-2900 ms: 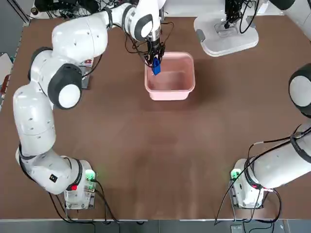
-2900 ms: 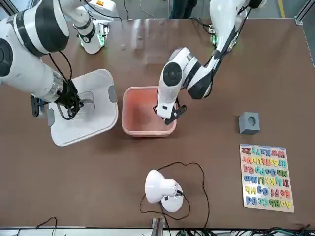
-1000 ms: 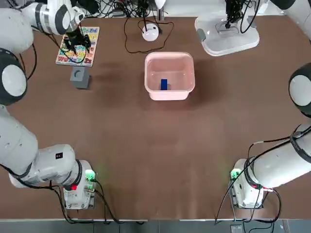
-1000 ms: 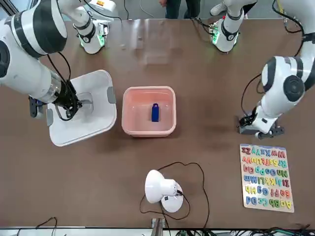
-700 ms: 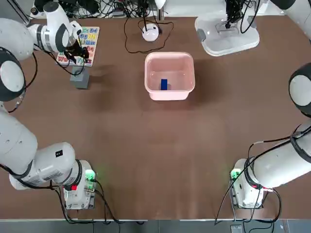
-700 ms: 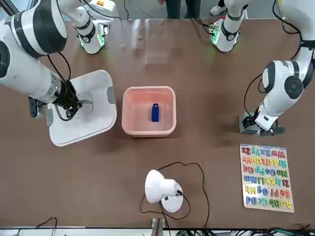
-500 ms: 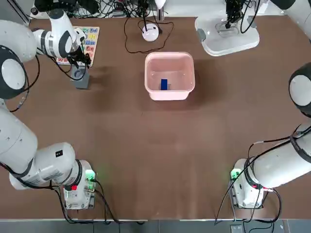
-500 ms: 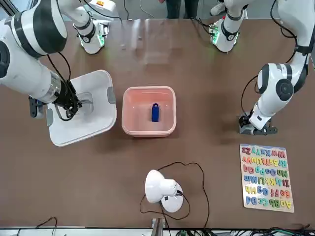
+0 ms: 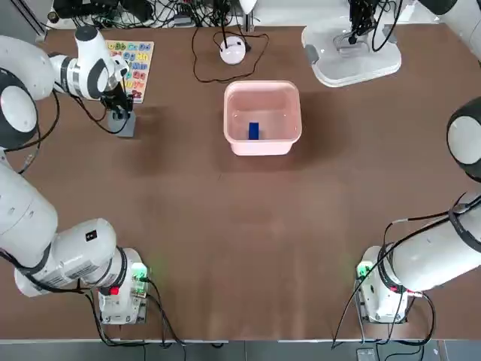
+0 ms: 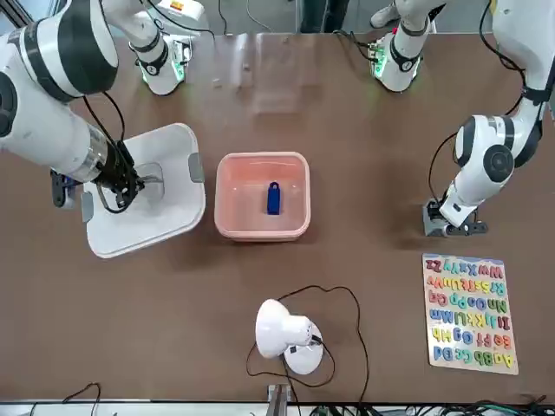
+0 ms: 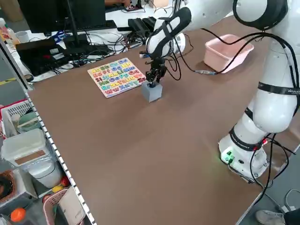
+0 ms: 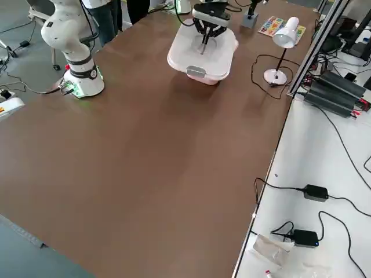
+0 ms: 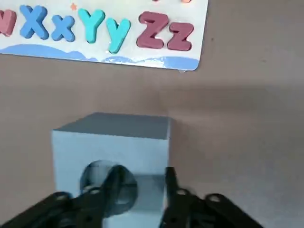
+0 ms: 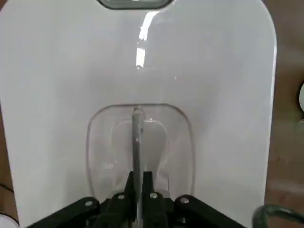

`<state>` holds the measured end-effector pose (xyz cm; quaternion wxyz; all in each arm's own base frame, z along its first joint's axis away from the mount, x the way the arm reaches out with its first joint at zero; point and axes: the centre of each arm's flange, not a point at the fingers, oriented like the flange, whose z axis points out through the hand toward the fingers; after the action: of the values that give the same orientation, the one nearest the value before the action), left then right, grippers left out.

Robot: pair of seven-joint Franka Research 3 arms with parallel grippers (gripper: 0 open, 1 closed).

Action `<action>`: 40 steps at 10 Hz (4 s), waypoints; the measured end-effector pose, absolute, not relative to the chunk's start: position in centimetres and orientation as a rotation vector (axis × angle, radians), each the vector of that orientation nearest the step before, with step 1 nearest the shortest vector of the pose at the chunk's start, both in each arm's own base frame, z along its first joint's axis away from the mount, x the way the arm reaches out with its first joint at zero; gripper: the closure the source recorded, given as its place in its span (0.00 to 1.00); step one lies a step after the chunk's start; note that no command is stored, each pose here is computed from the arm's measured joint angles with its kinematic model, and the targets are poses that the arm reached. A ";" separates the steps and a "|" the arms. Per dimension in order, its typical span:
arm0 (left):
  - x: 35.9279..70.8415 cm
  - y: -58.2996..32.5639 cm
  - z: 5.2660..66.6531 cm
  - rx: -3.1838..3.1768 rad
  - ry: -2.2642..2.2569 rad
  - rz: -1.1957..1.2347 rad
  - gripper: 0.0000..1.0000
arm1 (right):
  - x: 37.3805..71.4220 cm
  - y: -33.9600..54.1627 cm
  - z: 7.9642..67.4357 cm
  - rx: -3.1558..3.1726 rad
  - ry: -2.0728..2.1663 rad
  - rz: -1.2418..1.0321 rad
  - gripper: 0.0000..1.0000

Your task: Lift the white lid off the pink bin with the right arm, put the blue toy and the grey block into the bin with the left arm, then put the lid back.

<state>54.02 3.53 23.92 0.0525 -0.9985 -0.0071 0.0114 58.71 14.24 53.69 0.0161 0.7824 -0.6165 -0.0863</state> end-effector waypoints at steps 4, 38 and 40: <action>54.9 3.5 25.5 -3.030 -0.030 -0.020 0.73 | 58.7 14.2 53.7 2.433 -1.917 -0.268 0.93; 63.7 -24.6 52.4 -2.986 -0.901 -0.098 0.00 | 57.5 25.4 52.9 2.242 -2.269 -0.202 0.93; 63.4 -20.7 53.8 -3.003 -0.741 -0.073 0.00 | 57.2 30.3 50.1 2.197 -2.328 -0.208 0.93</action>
<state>63.36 -20.68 53.84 0.0240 -0.9703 -0.2395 -0.0235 57.16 30.29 50.10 -0.0330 0.6845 -0.7254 -0.0647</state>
